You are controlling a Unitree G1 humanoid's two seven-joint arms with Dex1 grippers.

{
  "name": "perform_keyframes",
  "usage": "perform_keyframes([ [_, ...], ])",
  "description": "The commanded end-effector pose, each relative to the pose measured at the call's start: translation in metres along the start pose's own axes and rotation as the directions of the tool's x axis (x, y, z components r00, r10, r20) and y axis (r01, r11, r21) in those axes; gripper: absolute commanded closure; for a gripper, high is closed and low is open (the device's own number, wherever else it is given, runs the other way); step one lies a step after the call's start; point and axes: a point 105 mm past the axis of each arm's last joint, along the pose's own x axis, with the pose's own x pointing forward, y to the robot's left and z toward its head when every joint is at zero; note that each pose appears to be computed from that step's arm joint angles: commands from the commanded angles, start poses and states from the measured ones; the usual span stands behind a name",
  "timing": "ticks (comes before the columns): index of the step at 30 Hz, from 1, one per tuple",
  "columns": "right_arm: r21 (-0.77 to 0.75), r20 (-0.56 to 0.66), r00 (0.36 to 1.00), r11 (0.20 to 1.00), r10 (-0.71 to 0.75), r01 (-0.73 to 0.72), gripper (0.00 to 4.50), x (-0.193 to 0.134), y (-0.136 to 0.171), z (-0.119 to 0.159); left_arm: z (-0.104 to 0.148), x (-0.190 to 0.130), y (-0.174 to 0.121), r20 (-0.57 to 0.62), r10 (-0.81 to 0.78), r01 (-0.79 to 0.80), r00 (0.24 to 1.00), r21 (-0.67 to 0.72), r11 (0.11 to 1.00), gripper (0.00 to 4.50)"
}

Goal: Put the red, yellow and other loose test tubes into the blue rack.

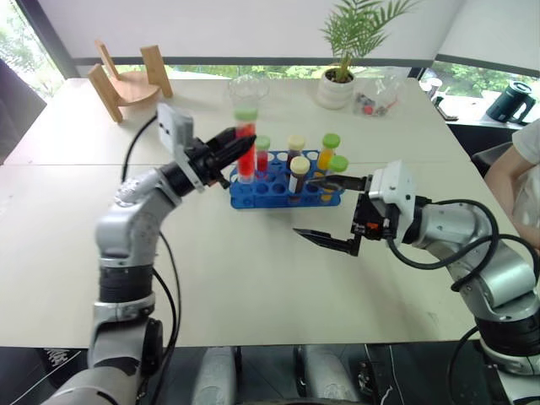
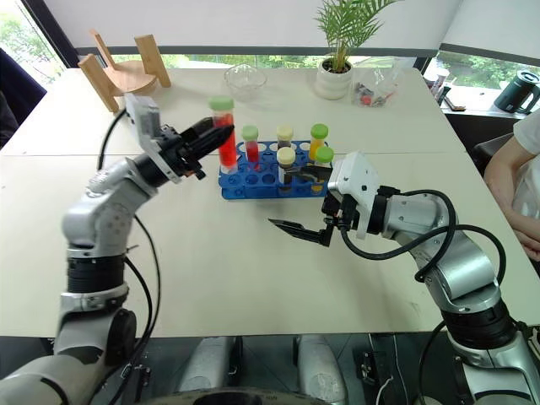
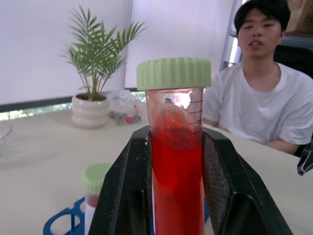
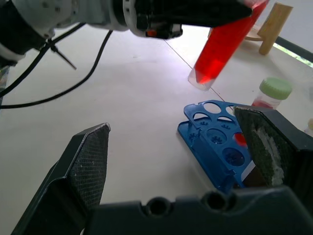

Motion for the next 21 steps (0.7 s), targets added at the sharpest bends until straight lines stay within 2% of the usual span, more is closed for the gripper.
perform_keyframes([
  [1, -0.047, 0.024, 1.0, 0.999, -0.016, 0.017, 0.0, 0.0, 0.002, 0.01, -0.012, 0.009, -0.002, 0.028, 0.005, -0.007, 1.0, 0.082, 0.997, 3.68],
  [9, -0.052, 0.021, 0.999, 0.998, -0.036, 0.037, 0.0, 0.0, 0.001, 0.011, -0.034, 0.014, 0.005, 0.055, 0.049, -0.056, 0.997, 0.13, 0.99, 3.68],
  [21, -0.051, 0.025, 0.998, 0.997, -0.052, 0.053, 0.0, 0.001, 0.001, 0.012, -0.056, 0.021, 0.009, 0.061, 0.065, -0.072, 0.996, 0.112, 0.991, 3.68],
])
